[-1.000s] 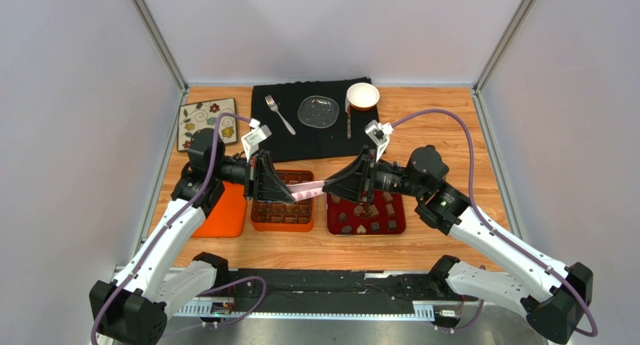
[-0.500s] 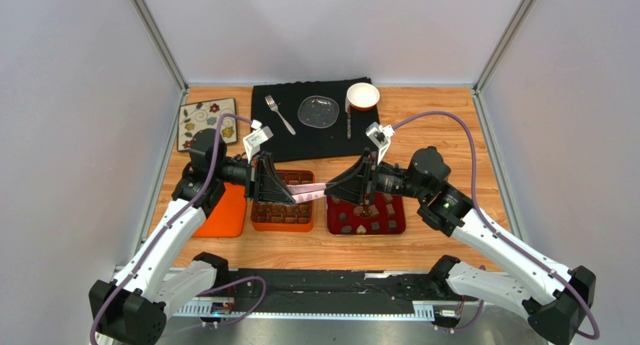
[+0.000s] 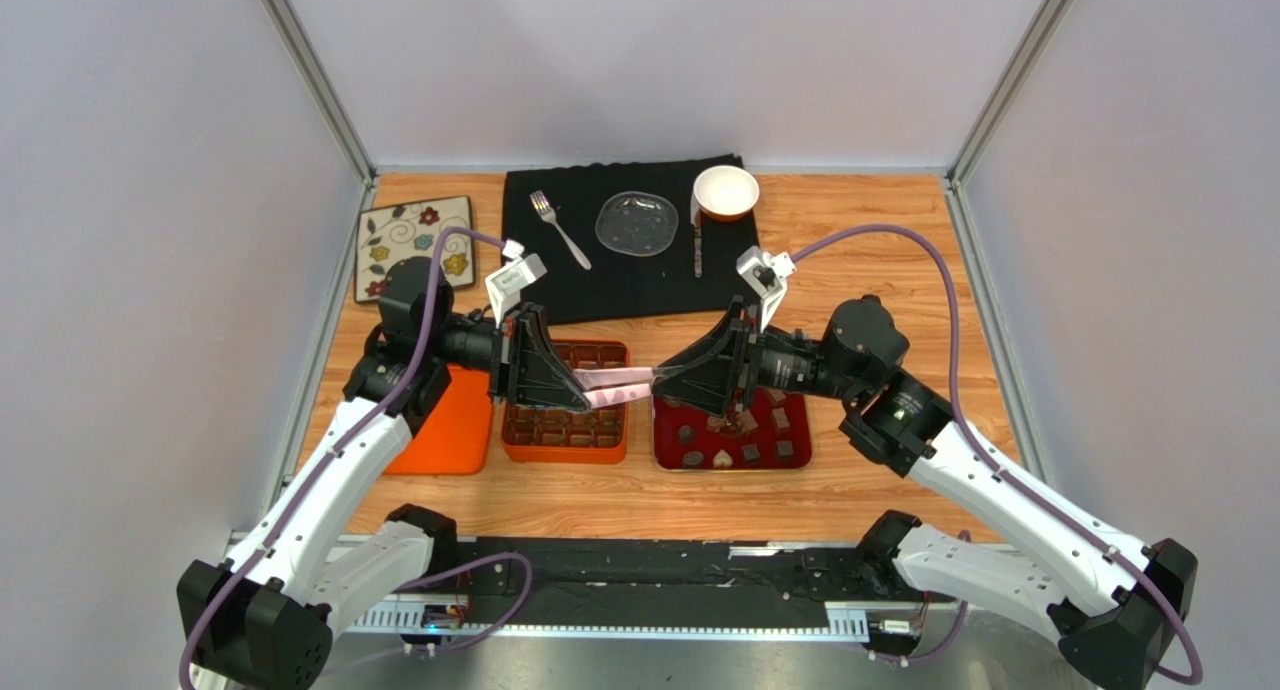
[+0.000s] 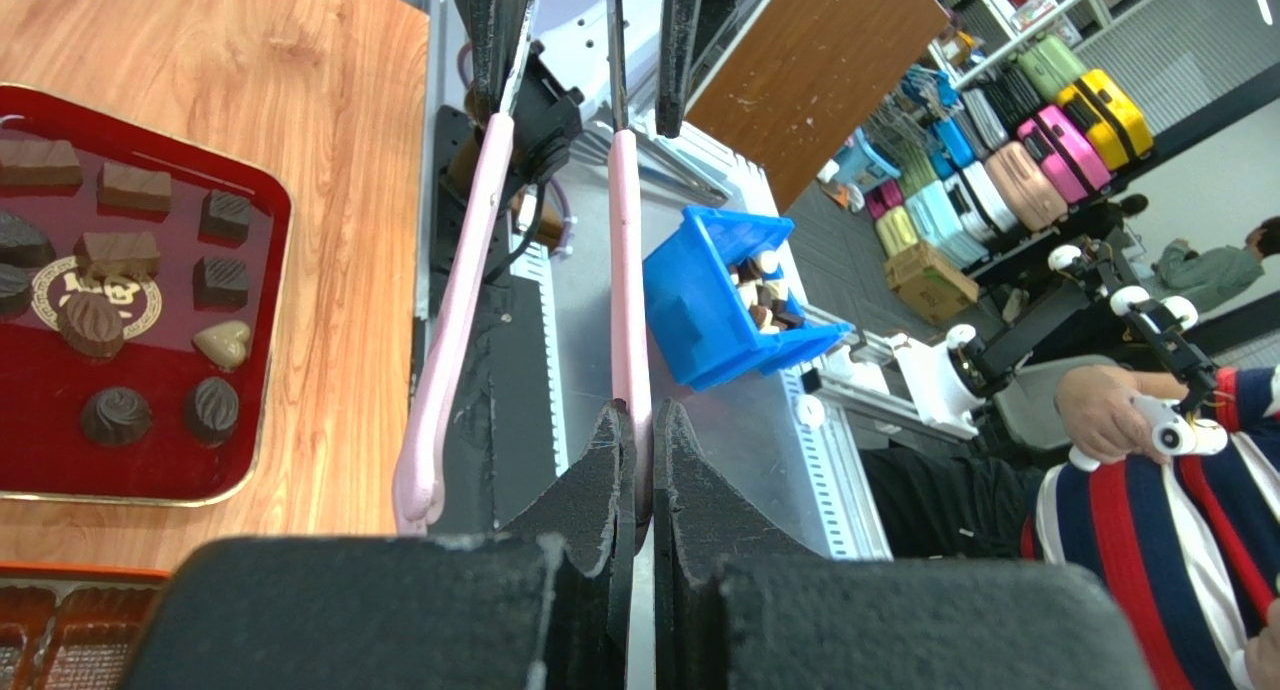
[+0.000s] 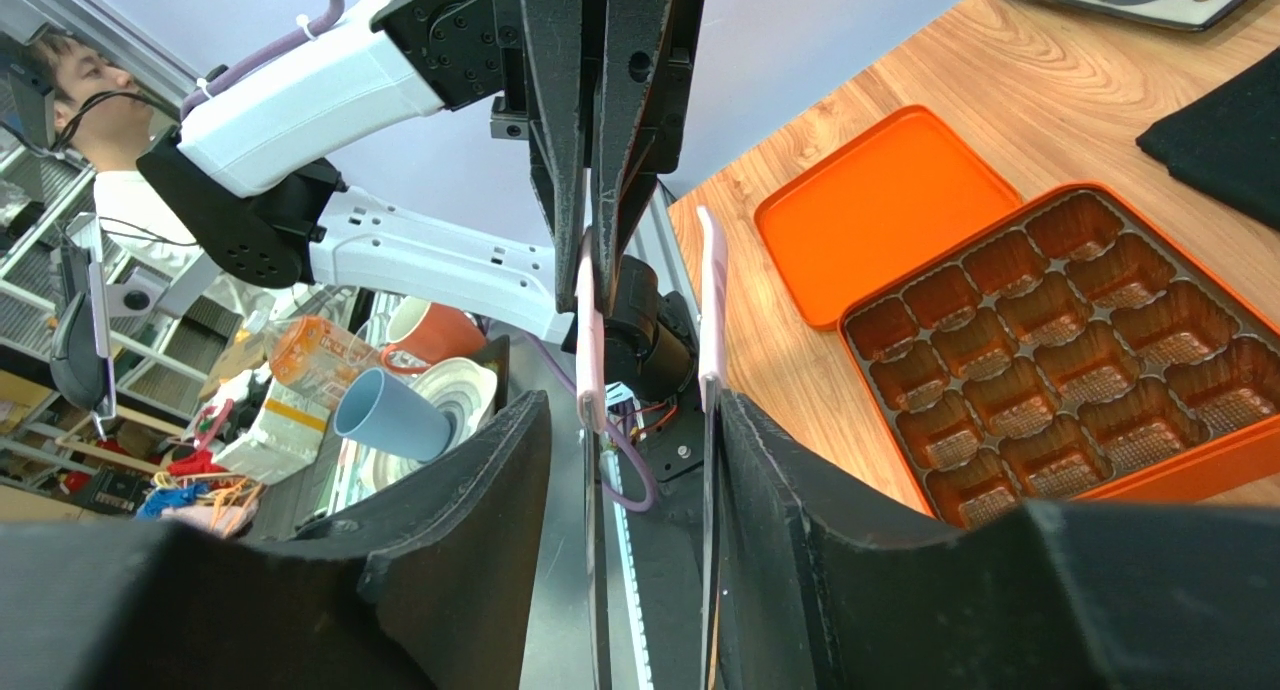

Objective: Pack the chocolate
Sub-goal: Adjust the clamp.

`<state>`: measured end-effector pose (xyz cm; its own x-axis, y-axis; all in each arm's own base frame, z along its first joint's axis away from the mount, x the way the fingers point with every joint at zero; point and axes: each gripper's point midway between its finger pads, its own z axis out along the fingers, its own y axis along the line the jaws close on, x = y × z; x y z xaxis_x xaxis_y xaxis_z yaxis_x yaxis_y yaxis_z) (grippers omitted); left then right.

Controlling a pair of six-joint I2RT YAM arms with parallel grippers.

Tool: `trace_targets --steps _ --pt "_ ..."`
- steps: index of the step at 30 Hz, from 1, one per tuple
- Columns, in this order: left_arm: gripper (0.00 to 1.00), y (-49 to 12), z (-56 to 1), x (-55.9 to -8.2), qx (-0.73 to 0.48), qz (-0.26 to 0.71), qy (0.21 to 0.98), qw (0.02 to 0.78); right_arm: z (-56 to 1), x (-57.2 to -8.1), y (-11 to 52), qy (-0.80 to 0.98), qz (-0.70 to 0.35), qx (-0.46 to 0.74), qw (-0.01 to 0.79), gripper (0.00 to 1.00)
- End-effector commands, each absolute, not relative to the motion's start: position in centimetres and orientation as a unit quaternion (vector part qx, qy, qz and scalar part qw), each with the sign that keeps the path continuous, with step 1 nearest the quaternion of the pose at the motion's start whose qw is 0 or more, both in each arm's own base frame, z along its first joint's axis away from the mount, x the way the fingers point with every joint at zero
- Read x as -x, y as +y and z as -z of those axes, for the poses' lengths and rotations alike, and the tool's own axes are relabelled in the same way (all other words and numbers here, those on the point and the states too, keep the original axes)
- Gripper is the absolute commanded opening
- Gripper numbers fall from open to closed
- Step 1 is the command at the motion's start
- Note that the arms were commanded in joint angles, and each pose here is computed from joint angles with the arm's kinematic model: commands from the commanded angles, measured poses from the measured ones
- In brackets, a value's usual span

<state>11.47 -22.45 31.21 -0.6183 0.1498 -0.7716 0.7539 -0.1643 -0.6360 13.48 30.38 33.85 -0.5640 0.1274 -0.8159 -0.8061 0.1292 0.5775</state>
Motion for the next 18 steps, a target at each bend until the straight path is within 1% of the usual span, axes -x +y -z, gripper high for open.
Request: trace_targets --steps 1,6,11,13,18 --pt "0.0 -22.4 -32.6 -11.4 -0.389 0.657 0.594 0.254 -36.8 -12.2 30.2 0.605 -0.627 0.286 0.399 0.48" --pt "0.0 -22.4 -32.7 -11.3 -0.39 0.657 0.593 0.254 -36.2 -11.9 30.4 0.609 -0.627 0.296 0.386 0.47" --pt "0.0 -22.4 -32.7 -11.4 -0.39 0.657 0.593 0.255 -35.8 -12.0 30.4 0.616 -0.62 0.298 0.384 0.39" --pt "0.0 -22.4 -32.8 -11.4 -0.391 0.657 0.592 0.256 -35.7 -12.0 30.3 0.617 -0.618 0.298 0.385 0.38" --pt "0.0 -22.4 -32.8 -11.4 -0.391 0.656 0.592 0.257 -35.7 -12.1 30.1 0.62 -0.613 0.295 0.39 0.3"
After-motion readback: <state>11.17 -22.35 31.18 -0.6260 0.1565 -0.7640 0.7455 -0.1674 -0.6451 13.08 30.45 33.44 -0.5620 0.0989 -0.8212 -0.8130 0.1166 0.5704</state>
